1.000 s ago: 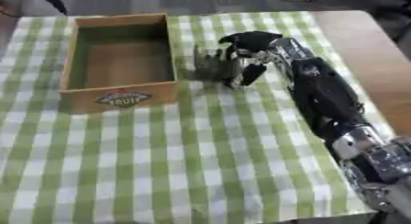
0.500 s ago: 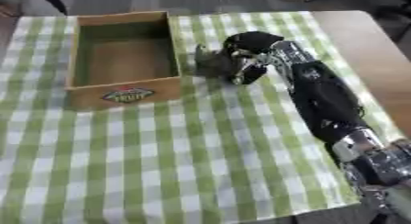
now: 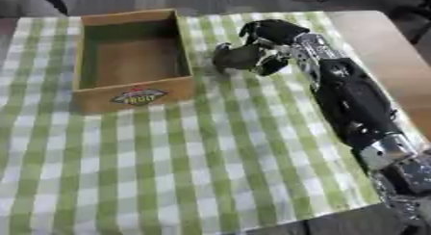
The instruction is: Pick up objects on the table and place them in the box.
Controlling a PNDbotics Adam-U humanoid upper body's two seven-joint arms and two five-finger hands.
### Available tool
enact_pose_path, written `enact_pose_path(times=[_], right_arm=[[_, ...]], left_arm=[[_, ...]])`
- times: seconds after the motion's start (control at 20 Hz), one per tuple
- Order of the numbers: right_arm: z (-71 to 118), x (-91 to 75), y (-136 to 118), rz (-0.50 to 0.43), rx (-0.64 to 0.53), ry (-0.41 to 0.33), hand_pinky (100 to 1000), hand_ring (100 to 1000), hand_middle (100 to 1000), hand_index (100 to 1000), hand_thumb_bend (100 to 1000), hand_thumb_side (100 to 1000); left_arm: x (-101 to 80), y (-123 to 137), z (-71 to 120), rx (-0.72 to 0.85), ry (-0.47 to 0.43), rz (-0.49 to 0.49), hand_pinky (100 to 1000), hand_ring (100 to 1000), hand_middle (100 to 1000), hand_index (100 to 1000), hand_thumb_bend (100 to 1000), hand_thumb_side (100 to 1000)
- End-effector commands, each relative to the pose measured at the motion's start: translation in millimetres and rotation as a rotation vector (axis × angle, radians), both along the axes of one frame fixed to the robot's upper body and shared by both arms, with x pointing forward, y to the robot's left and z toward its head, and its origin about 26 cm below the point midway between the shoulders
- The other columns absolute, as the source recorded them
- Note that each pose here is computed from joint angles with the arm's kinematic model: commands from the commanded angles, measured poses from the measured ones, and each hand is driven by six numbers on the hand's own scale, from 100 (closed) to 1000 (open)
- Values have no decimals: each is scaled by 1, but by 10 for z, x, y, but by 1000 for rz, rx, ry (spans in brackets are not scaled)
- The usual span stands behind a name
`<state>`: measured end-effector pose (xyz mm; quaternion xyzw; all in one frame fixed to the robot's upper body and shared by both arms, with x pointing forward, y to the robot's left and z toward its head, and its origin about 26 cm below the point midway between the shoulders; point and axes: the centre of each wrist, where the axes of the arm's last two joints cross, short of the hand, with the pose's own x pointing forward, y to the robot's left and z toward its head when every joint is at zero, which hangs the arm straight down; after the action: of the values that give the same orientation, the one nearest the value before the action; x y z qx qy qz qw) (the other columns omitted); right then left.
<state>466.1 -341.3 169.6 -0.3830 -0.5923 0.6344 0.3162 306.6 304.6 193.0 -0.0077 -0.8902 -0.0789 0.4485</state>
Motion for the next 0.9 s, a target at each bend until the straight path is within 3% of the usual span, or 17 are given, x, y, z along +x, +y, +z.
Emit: enact_pose_path(times=[0.05,0.35,0.6,0.9], right_arm=[[341,-27,-107,-8,27,-67,809,848,818,339,155,209],[548,-11,10,35,104,-108,803,841,813,339,133,183],[789,32,358,147,140,-157,802,842,814,347,124,167],[786,130,769,237,148,-122,801,839,812,346,110,166]], left_arm=[[-18,27,93,16,-29,3,546,637,542,581,104,640],[-17,25,92,17,-28,1,546,637,542,582,102,640],[-12,7,90,17,-27,-10,545,637,542,582,103,639],[0,-35,92,11,-25,-32,546,637,542,582,107,639]])
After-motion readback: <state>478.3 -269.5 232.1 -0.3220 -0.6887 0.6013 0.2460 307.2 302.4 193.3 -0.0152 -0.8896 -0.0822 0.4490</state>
